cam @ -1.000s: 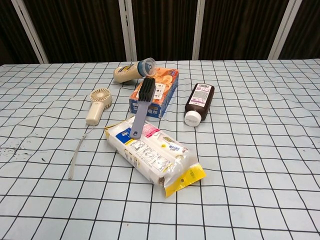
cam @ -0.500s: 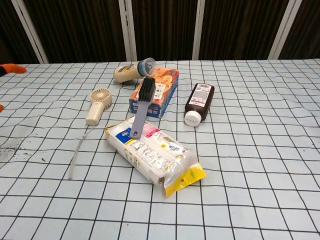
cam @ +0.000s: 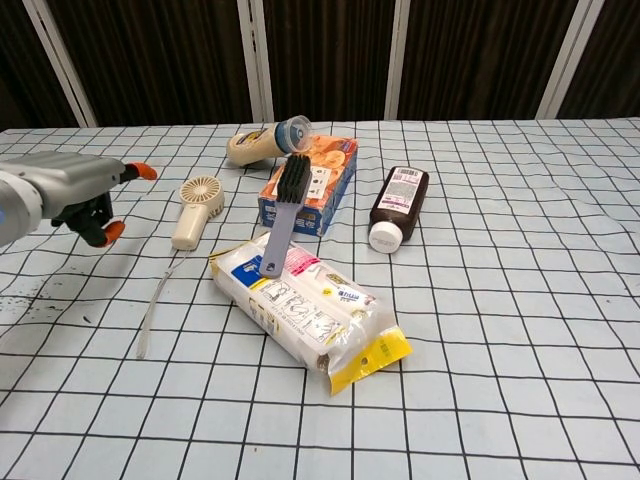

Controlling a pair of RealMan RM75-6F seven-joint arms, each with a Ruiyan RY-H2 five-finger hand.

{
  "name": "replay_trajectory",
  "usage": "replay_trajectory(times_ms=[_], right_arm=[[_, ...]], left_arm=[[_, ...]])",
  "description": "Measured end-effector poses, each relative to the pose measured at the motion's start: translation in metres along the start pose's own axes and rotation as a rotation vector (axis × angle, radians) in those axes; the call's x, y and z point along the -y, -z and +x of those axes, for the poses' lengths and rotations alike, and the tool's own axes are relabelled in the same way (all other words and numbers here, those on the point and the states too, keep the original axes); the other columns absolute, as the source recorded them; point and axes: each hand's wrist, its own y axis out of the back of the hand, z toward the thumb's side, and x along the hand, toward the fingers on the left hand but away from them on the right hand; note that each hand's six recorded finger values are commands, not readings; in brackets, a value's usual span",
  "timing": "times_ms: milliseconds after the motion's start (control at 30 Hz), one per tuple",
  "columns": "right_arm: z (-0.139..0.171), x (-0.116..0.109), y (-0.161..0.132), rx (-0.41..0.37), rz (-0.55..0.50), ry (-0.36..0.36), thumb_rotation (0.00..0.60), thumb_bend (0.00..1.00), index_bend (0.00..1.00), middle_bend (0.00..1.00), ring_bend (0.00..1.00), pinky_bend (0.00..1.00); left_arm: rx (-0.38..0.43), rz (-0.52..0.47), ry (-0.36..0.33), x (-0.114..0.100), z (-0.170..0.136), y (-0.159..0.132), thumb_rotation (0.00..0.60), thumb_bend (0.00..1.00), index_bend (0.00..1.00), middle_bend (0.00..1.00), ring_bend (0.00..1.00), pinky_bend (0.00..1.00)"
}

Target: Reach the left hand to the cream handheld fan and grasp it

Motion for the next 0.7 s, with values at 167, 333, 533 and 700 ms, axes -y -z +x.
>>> replay_trajectory(times_ms=[167, 333, 533, 700], right_arm=[[0.000, 0.000, 0.000, 0.000, 0.000, 0.000, 0.600, 0.28, 0.01, 0.00, 0.00, 0.00], [0.000, 0.000, 0.000, 0.000, 0.000, 0.000, 0.600, 0.28, 0.01, 0.00, 0.00, 0.00], [0.000, 0.000, 0.000, 0.000, -0.001, 0.000, 0.600, 0.28, 0.01, 0.00, 0.00, 0.00], [0.000, 0.000, 0.000, 0.000, 0.000, 0.000, 0.600, 0.28, 0.01, 0.00, 0.00, 0.00]], left_arm=[[-0.002, 0.018, 0.018, 0.007, 0.008, -0.012, 0.600, 0.71, 0.05, 0.88, 0.70, 0.70], [0.007, 0.029, 0.026, 0.012, 0.011, -0.022, 0.600, 0.71, 0.07, 0.88, 0.70, 0.70], [0.014, 0.031, 0.027, 0.015, 0.010, -0.026, 0.600, 0.71, 0.08, 0.88, 0.70, 0.70], [0.019, 0.021, 0.021, 0.015, 0.010, -0.028, 0.600, 0.71, 0.09, 0.88, 0.70, 0.70]])
